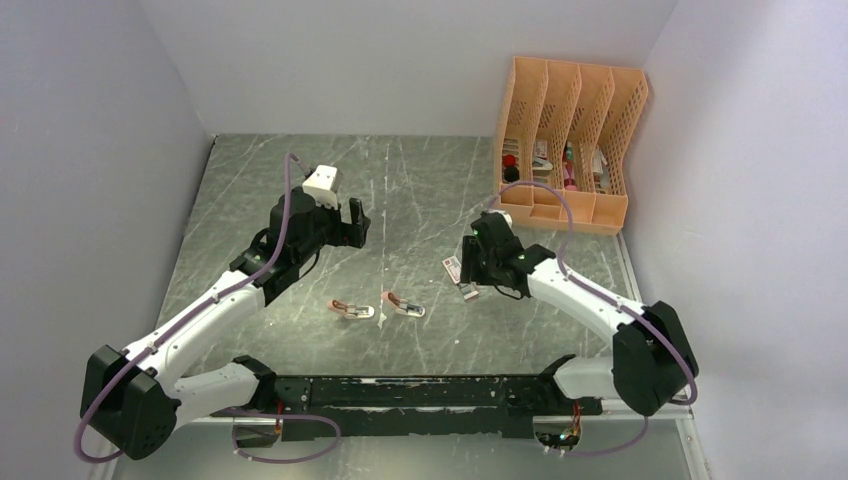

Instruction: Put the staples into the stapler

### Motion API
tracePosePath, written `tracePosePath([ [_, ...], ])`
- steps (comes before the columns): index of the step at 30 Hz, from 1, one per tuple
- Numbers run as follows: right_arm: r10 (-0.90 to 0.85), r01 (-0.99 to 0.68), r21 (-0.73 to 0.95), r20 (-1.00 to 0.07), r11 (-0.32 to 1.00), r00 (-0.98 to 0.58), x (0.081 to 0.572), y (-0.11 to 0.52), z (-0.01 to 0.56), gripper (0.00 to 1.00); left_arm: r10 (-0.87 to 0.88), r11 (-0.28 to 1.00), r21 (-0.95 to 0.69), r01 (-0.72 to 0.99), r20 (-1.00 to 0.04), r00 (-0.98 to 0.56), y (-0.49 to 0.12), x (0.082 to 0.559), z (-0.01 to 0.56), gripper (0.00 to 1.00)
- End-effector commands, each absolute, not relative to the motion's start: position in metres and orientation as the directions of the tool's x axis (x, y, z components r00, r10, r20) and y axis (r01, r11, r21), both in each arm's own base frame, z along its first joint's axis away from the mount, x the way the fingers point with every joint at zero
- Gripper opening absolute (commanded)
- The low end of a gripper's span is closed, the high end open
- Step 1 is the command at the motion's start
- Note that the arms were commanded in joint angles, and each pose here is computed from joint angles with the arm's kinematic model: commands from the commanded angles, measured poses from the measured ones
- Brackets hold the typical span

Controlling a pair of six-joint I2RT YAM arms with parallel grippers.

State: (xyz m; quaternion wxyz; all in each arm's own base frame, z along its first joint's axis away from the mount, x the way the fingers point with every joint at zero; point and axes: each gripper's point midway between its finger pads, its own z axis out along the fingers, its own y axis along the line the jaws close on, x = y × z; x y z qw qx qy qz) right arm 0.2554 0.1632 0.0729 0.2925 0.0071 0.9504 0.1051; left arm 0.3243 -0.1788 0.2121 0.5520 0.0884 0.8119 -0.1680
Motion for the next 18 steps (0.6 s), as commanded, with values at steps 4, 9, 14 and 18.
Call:
tracePosePath([
  [4, -0.146, -0.225, 0.085, -0.535, 0.971, -0.832, 0.26, 0.163, 0.063, 0.49, -0.042, 0.927, -0.175, 0.333, -0.928, -0.371, -0.178, 0.326, 0.216, 0.98],
  [9, -0.226, -0.291, 0.056, -0.496, 0.955, -0.838, 0.26, 0.166, 0.055, 0.47, -0.04, 0.927, -0.173, 0.334, -0.928, -0.37, -0.179, 0.326, 0.216, 0.98],
  [14, -0.284, -0.354, 0.067, -0.467, 0.933, -0.837, 0.259, 0.177, 0.046, 0.45, -0.04, 0.927, -0.173, 0.333, -0.928, -0.371, -0.179, 0.327, 0.217, 0.98],
  [18, -0.306, -0.368, 0.053, -0.451, 0.928, -0.838, 0.259, 0.179, 0.039, 0.4, -0.039, 0.927, -0.173, 0.333, -0.927, -0.372, -0.178, 0.326, 0.216, 0.97],
])
